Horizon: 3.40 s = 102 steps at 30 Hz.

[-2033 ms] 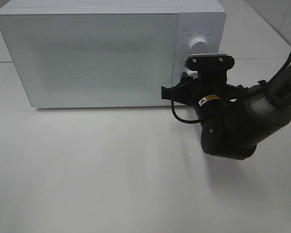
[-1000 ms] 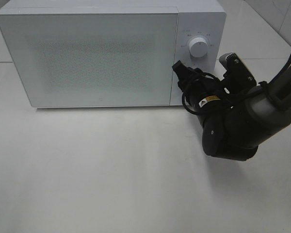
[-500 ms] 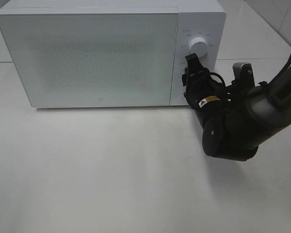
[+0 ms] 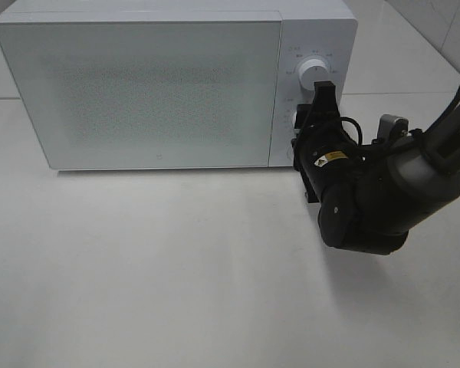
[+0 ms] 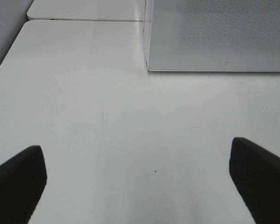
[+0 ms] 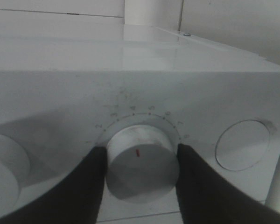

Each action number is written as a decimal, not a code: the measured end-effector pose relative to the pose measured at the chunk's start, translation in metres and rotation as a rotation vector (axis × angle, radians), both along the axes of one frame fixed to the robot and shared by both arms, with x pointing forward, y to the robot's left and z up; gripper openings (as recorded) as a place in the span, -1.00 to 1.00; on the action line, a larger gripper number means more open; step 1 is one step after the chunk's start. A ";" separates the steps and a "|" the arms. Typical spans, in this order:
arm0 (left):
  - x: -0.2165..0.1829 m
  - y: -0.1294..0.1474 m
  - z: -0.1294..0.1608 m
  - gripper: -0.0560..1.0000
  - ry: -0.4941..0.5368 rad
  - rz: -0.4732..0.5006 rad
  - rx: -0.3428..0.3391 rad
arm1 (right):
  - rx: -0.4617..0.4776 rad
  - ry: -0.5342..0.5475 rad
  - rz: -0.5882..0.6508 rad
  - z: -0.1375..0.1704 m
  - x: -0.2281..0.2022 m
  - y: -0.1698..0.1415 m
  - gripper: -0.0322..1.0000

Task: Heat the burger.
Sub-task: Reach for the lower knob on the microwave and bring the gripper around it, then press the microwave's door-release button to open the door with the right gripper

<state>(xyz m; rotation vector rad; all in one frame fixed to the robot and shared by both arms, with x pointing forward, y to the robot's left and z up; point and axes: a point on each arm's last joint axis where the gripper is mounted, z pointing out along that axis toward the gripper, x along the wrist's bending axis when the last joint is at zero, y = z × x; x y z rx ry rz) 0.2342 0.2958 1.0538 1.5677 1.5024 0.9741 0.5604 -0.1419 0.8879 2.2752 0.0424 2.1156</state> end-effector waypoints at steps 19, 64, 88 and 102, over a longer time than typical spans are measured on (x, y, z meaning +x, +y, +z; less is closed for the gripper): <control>0.000 0.000 0.000 0.98 0.000 0.000 0.000 | 0.249 -0.002 -0.030 0.000 0.000 -0.001 -0.06; 0.000 0.000 0.000 0.98 0.000 0.000 0.000 | 0.010 0.014 0.038 0.011 -0.019 -0.009 0.53; 0.000 0.000 0.000 0.98 0.000 0.000 0.000 | -0.884 0.265 0.488 0.060 -0.068 -0.030 0.52; 0.000 0.000 0.000 0.98 0.000 0.000 0.000 | -1.179 0.450 0.941 0.079 -0.054 -0.042 0.52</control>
